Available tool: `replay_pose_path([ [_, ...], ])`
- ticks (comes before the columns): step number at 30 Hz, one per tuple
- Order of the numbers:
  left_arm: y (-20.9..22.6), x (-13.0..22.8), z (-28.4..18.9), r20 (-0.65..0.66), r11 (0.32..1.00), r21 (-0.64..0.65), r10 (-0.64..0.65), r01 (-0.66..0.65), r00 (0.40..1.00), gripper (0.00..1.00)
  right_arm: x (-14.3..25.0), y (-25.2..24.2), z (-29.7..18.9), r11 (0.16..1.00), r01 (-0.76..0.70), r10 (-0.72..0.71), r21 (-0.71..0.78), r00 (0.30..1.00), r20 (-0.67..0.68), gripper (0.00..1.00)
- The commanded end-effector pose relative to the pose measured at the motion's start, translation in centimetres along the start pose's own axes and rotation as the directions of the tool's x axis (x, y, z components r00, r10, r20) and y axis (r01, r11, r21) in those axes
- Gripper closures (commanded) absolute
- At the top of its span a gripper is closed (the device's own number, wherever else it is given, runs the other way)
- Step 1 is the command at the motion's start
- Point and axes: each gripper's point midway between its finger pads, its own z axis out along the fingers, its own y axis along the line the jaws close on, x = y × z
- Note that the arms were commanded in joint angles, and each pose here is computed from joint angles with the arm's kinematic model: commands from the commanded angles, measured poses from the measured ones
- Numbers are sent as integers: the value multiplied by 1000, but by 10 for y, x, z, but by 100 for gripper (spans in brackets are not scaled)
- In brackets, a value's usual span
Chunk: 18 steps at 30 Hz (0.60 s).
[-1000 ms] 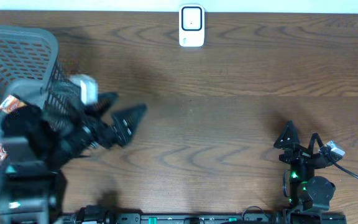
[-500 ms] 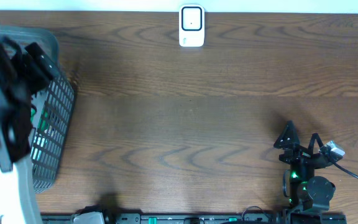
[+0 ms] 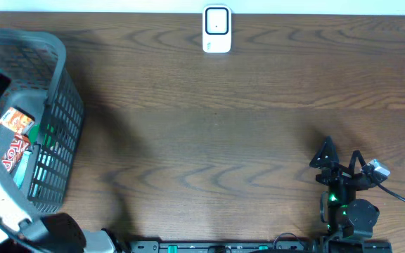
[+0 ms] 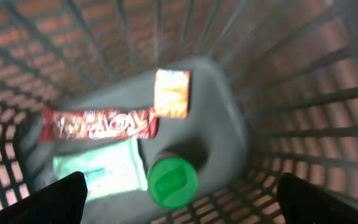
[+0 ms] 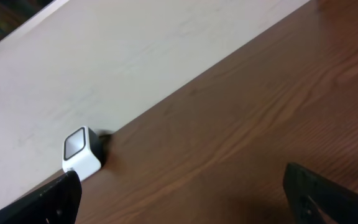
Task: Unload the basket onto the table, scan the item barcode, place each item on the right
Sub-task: 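Reach the left gripper into the basket and grasp the green-capped bottle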
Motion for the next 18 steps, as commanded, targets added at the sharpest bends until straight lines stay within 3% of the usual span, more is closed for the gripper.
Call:
replay_pose_path([
  [1, -8, 14, 21, -100, 1000, 19, -13, 15, 995, 2, 1, 0, 0, 1000, 13, -13, 4, 1000, -1, 1],
  [5, -12, 39, 58, -249, 1000, 3, -18, 19, 968, 2, 1, 0, 0, 1000, 13, -13, 4, 1000, -1, 1],
  [8, -4, 61, 86, -354, 990, -99, -130, 101, 926, 2, 1, 0, 0, 1000, 13, -13, 4, 1000, -1, 1],
  [18, 12, 105, 141, -523, 968, -244, -188, 66, 831, 2, 1, 0, 0, 1000, 13, -13, 4, 1000, -1, 1],
])
